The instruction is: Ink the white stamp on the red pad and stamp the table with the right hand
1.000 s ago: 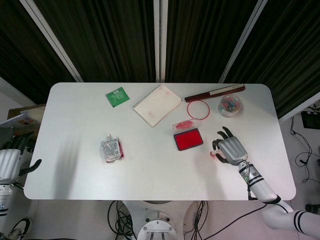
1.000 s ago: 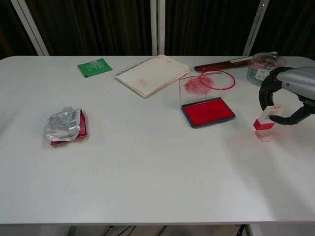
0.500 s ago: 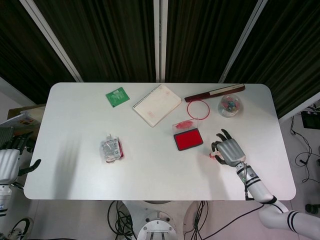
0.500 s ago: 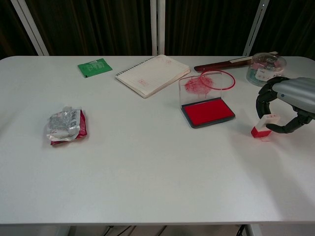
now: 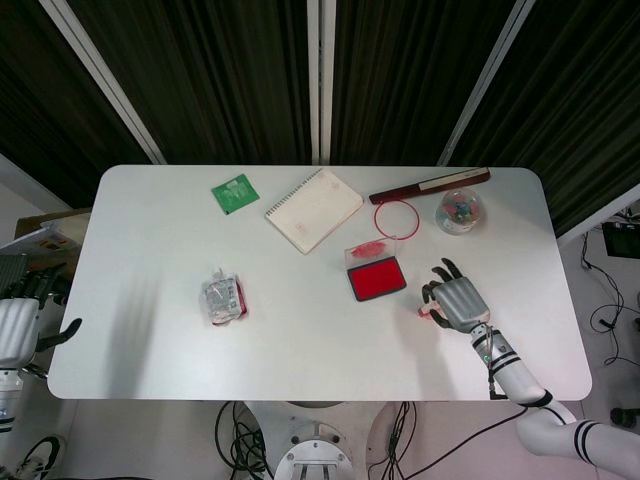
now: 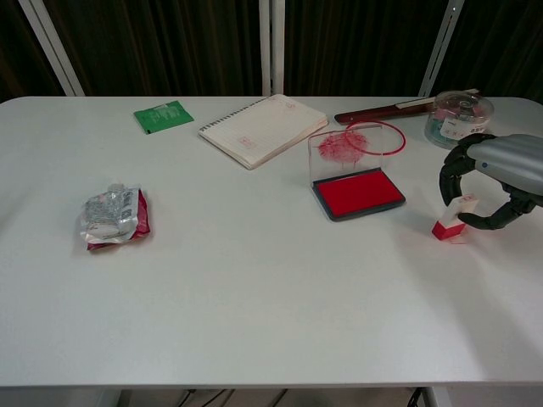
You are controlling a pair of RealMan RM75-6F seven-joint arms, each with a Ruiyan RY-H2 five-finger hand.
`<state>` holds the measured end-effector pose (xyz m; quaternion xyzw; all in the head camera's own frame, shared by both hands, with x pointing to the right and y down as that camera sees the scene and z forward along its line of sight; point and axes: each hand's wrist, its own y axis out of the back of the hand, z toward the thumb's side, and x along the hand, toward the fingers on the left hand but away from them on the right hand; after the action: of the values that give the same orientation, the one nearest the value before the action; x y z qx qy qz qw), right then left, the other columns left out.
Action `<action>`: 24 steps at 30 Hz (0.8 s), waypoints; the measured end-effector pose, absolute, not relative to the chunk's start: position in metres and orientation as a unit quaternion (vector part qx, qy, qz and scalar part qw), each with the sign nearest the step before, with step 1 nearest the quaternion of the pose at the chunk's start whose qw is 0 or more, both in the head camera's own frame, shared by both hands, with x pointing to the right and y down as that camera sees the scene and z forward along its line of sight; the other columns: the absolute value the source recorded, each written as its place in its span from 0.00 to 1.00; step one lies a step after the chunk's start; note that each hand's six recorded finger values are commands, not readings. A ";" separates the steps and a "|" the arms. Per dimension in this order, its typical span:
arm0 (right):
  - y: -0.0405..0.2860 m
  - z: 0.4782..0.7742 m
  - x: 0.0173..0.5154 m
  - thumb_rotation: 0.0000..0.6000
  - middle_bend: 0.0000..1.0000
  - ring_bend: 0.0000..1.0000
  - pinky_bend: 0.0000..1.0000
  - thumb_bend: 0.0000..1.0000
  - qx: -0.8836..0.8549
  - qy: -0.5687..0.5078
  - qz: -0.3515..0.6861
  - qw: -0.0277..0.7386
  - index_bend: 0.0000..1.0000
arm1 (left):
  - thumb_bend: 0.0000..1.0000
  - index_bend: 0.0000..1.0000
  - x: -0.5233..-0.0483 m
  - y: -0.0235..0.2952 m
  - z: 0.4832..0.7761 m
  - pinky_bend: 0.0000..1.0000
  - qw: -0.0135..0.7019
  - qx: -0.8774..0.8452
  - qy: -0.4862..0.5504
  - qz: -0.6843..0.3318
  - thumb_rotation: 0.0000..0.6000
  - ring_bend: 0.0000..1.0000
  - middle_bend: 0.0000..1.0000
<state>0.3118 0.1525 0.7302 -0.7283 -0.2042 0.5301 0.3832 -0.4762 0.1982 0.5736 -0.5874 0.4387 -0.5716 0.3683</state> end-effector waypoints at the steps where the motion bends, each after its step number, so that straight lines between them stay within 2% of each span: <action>1: 0.153 0.730 0.312 1.00 0.44 0.14 0.00 0.30 -0.728 -0.204 0.530 0.383 0.48 | 0.19 0.14 -0.476 0.198 0.574 0.29 0.368 -0.587 0.439 -0.572 1.00 0.18 0.20; 6: 0.153 0.730 0.311 1.00 0.42 0.13 0.00 0.29 -0.730 -0.204 0.528 0.383 0.46 | 0.19 0.14 -0.476 0.198 0.573 0.29 0.369 -0.587 0.439 -0.571 1.00 0.18 0.20; 10: 0.153 0.730 0.311 1.00 0.34 0.08 0.00 0.27 -0.731 -0.204 0.526 0.382 0.40 | 0.19 0.14 -0.477 0.198 0.573 0.29 0.369 -0.586 0.440 -0.572 1.00 0.18 0.20; 11: 0.154 0.729 0.311 1.00 0.30 0.06 0.00 0.26 -0.733 -0.204 0.525 0.381 0.36 | 0.19 0.14 -0.477 0.198 0.573 0.29 0.369 -0.586 0.440 -0.572 1.00 0.18 0.20; 15: 0.156 0.724 0.312 1.00 0.08 0.00 0.00 0.19 -0.739 -0.199 0.522 0.376 0.07 | 0.19 0.14 -0.478 0.198 0.572 0.29 0.369 -0.586 0.440 -0.572 1.00 0.18 0.20; 17: 0.156 0.719 0.314 1.00 0.02 0.00 0.00 0.17 -0.741 -0.201 0.517 0.378 0.01 | 0.19 0.14 -0.478 0.199 0.571 0.29 0.369 -0.586 0.439 -0.572 1.00 0.18 0.20; 24: 0.159 0.678 0.340 1.00 0.00 0.00 0.00 0.07 -0.721 -0.251 0.501 0.407 0.00 | 0.19 0.14 -0.480 0.199 0.569 0.29 0.369 -0.583 0.445 -0.571 1.00 0.18 0.20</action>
<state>0.3396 0.1592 0.6782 -0.7211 -0.2508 0.5012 0.4074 -0.4800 0.1991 0.5694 -0.5826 0.4447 -0.5712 0.3695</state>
